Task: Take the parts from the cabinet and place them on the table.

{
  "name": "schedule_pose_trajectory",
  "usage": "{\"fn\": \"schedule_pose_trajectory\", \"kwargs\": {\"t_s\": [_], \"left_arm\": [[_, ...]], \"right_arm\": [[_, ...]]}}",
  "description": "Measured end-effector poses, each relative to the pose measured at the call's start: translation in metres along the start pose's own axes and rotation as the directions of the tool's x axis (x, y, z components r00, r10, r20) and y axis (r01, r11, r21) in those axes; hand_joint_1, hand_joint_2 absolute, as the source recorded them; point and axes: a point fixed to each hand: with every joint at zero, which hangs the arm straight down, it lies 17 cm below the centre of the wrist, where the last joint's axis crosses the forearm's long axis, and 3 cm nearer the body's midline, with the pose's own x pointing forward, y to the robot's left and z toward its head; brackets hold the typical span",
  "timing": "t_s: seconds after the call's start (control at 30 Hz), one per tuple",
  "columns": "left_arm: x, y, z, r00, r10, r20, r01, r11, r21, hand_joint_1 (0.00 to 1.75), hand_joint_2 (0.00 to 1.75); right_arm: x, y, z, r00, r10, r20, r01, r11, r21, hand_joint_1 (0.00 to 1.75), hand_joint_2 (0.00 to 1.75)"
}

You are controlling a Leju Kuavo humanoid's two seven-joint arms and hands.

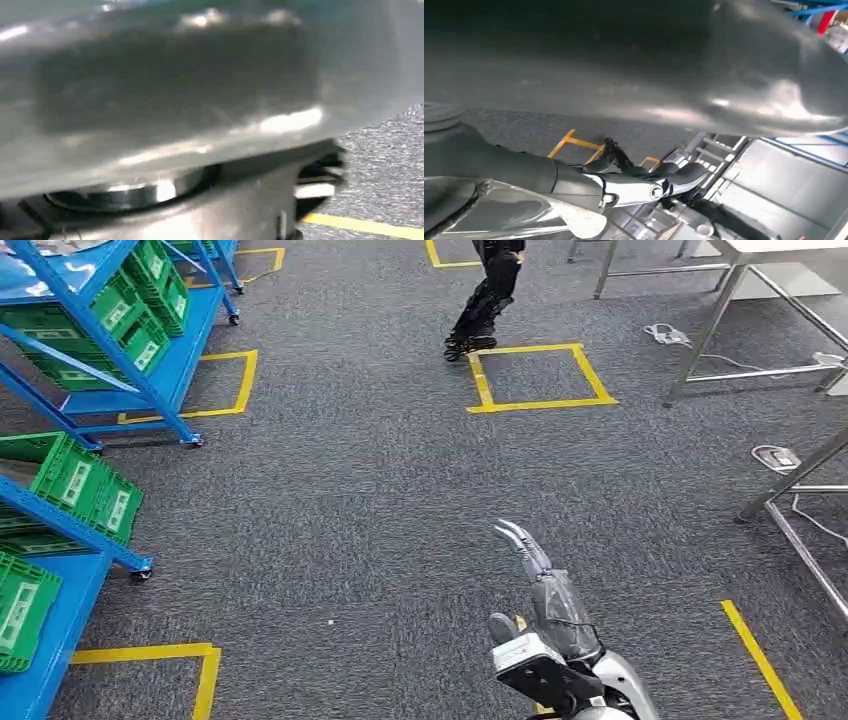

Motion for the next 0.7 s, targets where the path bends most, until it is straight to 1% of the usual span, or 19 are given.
{"fn": "schedule_pose_trajectory", "kwargs": {"t_s": [0.1, 0.23, 0.33, 0.7], "left_arm": [[0.0043, -0.0009, -0.0014, 1.000, -0.001, 0.007, 0.001, 1.000, -0.002, 0.00, 0.00], [-0.0011, 0.0006, 0.0004, 1.000, -0.001, -0.001, 0.001, 1.000, 0.001, 0.00, 0.00], [0.0036, -0.0022, -0.0011, 1.000, -0.001, 0.006, 0.001, 1.000, -0.004, 0.00, 0.00], [0.0010, -0.0002, -0.0003, 1.000, -0.003, 0.002, 0.003, 1.000, -0.001, 0.00, 0.00]], "right_arm": [[0.0014, 0.0008, -0.0011, 1.000, -0.001, 0.005, 0.001, 1.000, 0.002, 0.00, 0.00], [0.0028, 0.0010, -0.0024, 1.000, -0.002, 0.010, 0.002, 1.000, 0.003, 0.00, 0.00], [0.0011, 0.0017, -0.0016, 1.000, 0.000, 0.006, 0.000, 1.000, 0.008, 0.00, 0.00], [-0.0004, 0.0031, -0.0008, 1.000, 0.001, 0.003, -0.001, 1.000, 0.016, 0.00, 0.00]]}}
